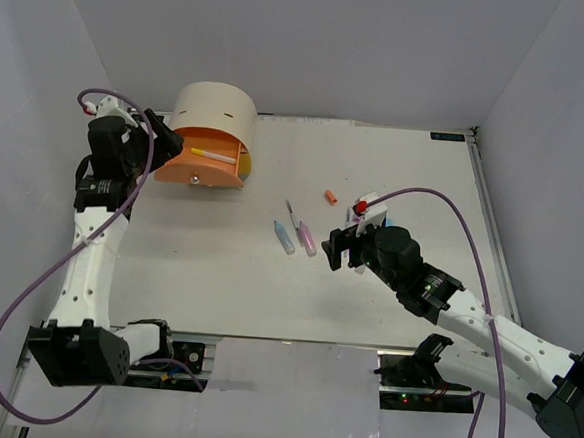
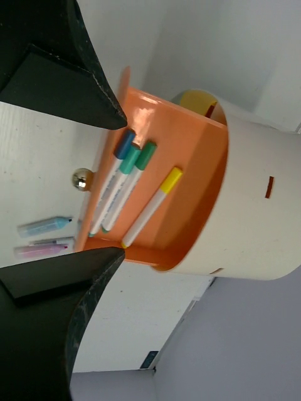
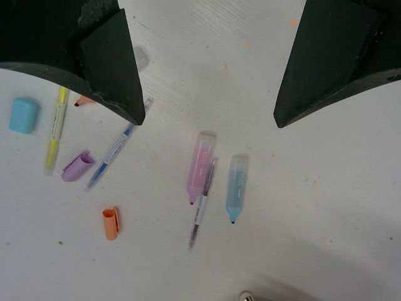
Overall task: Sort the stationery into containers
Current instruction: Close the drawer in the storage box.
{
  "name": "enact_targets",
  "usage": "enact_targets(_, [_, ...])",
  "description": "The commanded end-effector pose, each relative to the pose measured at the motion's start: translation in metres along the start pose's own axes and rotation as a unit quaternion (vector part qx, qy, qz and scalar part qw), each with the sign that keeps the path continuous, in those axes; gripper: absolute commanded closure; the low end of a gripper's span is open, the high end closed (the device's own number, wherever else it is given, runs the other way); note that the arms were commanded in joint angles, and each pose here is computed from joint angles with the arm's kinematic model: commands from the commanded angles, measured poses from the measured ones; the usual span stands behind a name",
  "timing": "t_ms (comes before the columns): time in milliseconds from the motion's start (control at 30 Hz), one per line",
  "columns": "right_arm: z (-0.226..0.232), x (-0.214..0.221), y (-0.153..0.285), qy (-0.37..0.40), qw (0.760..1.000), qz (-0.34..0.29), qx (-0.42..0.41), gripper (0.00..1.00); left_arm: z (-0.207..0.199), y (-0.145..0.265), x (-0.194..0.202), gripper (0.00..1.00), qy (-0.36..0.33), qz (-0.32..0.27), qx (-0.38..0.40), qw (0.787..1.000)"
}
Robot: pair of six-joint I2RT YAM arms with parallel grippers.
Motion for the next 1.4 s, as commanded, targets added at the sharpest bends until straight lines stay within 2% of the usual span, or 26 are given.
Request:
enact_targets(0, [-0.002,-0.001,0.000,0.001,1.000,-0.010,0.008,0.10,0.012,0.035,0.023,0.14,-0.049,0.032,-0.010,0.998])
enact_targets(167, [-0.002,0.001,-0.003,0.002,1.000,-0.004,0.007,0.10,0.014,0.054,0.047,0.17,-0.077,0.050,0.020,0.996])
enact_targets(433, [0.000,-0.003,-0.001,-0.001,1.000,-0.010,0.002,0.10,0.015,0.021,0.078,0.18,-0.088,0.098,0.041,0.990])
enact_targets(533, [-0.001,-0.001,0.000,-0.001,1.000,-0.010,0.004,0.10,0.000,0.011,0.087,0.20,-0.100,0.108,0.058,0.987])
enact_targets(833, [-0.001,-0.001,0.002,-0.005,1.000,-0.014,0.002,0.10,-0.012,-0.018,0.087,0.31,-0.113,0.097,0.028,0.988])
enact_targets(1133, [-0.003,0.006,0.005,-0.007,1.000,-0.012,0.004,0.10,-0.009,-0.021,0.079,0.39,-0.121,0.076,0.005,0.990])
enact_targets(1367, [-0.002,0.006,0.003,-0.008,1.000,-0.008,0.002,0.10,-0.013,-0.024,0.075,0.55,-0.125,0.072,0.015,0.989])
Point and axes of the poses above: each gripper's point midway between its finger pads, its own y axis back along the fingers, its own z axis along the line the jaws close on, x = y × z, the point moved 7 cm from there along y, back along the fingers, and after that the axes turned 5 degrees about -y, right-handed, at the moved point
